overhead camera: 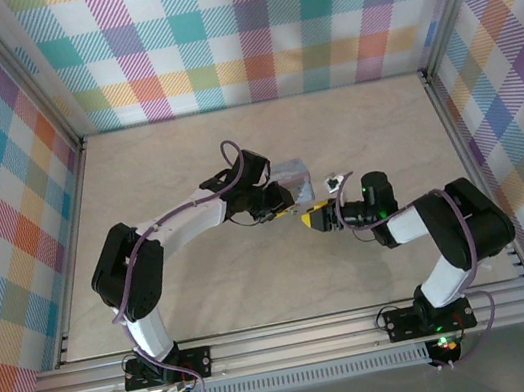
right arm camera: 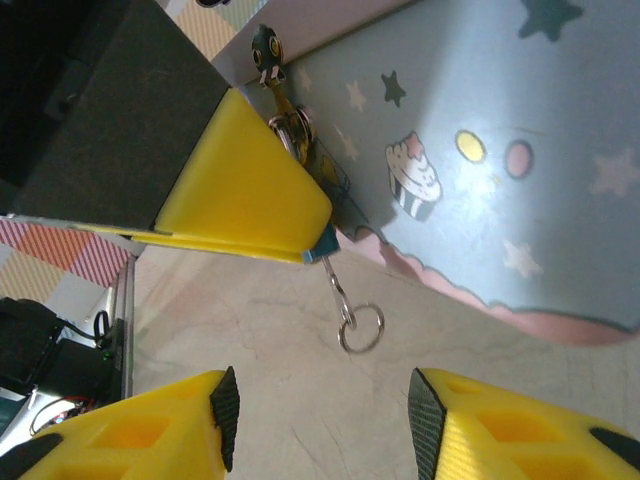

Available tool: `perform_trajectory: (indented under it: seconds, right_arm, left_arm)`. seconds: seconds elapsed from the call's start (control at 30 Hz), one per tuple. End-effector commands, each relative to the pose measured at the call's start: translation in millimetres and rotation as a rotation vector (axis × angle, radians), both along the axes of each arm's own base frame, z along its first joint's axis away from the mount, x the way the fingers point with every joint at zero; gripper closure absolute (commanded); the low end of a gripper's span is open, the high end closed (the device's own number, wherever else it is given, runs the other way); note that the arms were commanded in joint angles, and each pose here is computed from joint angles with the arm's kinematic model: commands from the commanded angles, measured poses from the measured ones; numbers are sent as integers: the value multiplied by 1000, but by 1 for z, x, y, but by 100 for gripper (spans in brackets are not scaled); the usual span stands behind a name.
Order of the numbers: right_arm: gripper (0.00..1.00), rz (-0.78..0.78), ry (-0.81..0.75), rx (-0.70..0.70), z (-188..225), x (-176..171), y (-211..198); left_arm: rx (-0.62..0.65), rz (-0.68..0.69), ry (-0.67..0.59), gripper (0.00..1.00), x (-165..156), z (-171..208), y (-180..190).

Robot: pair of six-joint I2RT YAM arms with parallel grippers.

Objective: Unlock a padlock with a key

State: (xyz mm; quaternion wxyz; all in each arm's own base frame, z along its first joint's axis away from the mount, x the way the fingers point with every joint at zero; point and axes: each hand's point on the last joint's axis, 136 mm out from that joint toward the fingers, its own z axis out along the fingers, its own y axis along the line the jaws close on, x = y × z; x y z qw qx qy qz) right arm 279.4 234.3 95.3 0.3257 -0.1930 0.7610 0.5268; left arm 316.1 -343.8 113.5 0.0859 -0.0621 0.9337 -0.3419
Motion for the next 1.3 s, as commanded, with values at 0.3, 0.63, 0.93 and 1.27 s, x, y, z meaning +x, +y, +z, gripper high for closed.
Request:
perform_trajectory:
  seconds: [0.3,0.63,0.93,1.27]
  right_arm:
    - [59,21,-26,35,7,16,19]
    - [74,47,-20,37,6,13,23]
    - [84,57,-19,34,6,12,25]
    - [100,28,-42,45,15,21,26]
  left_arm:
    - [-46,-13,-19,85,3,15,-10]
    - [-46,-13,-18,85,3,14,-11]
    - [-48,-12,-17,85,4,14,-11]
    - [-46,-14,-12,85,3,12,-10]
